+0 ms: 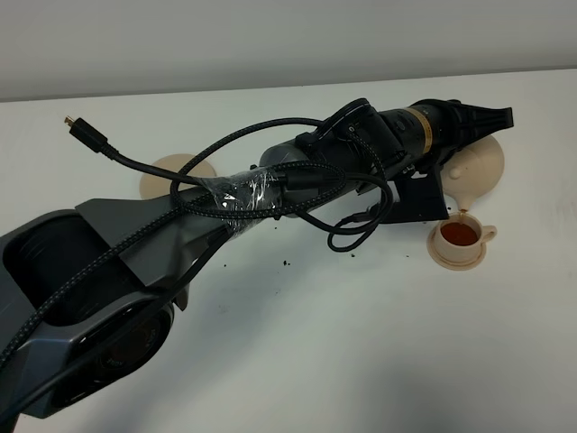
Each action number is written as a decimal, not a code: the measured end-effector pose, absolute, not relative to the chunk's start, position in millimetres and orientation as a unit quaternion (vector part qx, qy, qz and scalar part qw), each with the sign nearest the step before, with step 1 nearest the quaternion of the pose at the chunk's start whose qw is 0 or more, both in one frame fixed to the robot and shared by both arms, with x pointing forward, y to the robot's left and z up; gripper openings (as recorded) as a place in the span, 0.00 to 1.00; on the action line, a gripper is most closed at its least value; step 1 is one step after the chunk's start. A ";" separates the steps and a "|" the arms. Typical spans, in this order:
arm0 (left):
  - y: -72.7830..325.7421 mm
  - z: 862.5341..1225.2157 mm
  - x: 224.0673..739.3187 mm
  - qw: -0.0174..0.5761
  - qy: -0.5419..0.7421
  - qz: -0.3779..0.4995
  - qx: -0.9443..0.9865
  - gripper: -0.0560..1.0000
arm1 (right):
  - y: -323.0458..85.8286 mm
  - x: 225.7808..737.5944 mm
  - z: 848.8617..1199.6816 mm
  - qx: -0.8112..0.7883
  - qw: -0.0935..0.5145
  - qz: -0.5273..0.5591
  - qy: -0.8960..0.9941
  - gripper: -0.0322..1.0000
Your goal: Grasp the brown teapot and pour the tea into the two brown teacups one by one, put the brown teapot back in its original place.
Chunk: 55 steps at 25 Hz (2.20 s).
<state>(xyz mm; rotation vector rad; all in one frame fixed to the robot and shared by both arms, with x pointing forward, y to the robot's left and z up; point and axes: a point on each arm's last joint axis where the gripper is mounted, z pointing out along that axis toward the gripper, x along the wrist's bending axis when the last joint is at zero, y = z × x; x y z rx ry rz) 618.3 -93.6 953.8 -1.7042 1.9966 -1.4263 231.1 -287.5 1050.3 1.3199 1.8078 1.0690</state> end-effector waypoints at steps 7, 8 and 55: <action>-93.9 954.4 618.5 0.079 0.668 -0.479 -0.564 0.19 | -287.5 231.1 1050.3 0.503 0.325 0.408 0.689 0.27; -94.1 954.5 618.5 0.079 0.668 -0.480 -0.564 0.19 | -287.5 231.1 1050.3 0.503 0.325 0.408 0.689 0.27; -98.5 955.4 614.7 0.083 0.676 -0.484 -0.550 0.19 | -287.5 231.1 1050.3 0.503 0.325 0.408 0.689 0.27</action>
